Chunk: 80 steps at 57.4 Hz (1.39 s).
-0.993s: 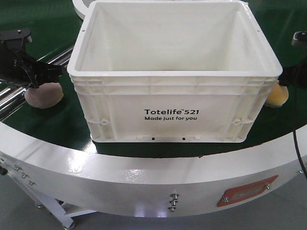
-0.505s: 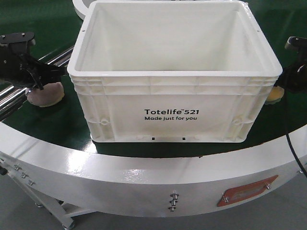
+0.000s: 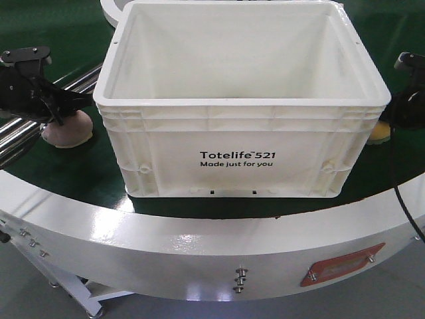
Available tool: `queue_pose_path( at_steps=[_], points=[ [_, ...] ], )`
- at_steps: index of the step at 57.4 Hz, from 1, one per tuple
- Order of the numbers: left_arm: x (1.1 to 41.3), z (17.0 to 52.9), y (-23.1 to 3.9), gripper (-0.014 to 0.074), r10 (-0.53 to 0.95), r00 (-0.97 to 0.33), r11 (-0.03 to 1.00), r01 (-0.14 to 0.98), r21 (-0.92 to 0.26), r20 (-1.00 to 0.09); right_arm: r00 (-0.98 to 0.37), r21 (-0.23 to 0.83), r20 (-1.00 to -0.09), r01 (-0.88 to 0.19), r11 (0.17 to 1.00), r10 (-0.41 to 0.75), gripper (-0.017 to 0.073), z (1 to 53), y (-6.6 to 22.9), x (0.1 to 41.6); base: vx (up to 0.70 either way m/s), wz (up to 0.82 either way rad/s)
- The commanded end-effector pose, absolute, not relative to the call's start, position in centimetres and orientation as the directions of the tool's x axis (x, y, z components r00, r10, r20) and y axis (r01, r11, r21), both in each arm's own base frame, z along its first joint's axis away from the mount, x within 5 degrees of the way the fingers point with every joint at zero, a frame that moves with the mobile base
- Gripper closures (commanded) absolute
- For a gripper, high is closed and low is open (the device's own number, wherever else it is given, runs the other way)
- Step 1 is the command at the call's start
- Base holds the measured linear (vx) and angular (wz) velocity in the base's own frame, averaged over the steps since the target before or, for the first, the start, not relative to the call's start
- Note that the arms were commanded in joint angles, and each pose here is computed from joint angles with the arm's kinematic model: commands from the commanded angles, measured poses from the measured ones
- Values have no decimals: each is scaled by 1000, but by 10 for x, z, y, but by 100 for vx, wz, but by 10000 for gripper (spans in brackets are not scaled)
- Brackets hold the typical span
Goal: Place moving items into box and shelve
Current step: 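Close both grippers and lift the balls above the tote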
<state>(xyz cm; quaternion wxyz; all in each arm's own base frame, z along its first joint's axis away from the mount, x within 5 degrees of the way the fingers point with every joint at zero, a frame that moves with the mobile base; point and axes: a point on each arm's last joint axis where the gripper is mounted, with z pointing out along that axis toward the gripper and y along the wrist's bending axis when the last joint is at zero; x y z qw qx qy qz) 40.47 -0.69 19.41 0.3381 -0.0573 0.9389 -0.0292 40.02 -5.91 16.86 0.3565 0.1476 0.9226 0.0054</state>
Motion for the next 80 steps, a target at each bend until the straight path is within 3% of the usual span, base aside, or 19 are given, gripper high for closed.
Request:
queue_pose_path(
  at_steps=[1,5,19,32,58,73,80],
  points=[
    [405,214,-9,591,-146,-729,989,-92,-115,-669,-678,105,-690,251,962,252,510,187,-60,402,0,0],
    [406,214,-9,603,-145,-725,989,-91,-115,-674,-679,105,-690,251,962,252,573,187,-60,402,0,0],
    [405,215,-9,601,-145,-731,989,-92,-114,-667,-688,103,-681,251,962,253,567,191,-60,399,0,0],
    [400,231,-9,598,-146,-707,989,-88,-119,-691,-600,113,-764,238,965,238,566,228,-59,394,0,0],
    [367,314,-8,597,-148,-546,989,-60,-138,-824,-446,122,-871,211,970,207,564,311,-54,360,0,0],
    [333,377,-9,597,-202,-348,978,-32,-204,-916,-301,53,-948,165,985,101,564,373,-48,321,0,0],
    [316,403,-14,597,-250,-252,966,4,-259,-935,-215,95,-968,161,982,129,564,399,-44,299,0,0]
  ],
)
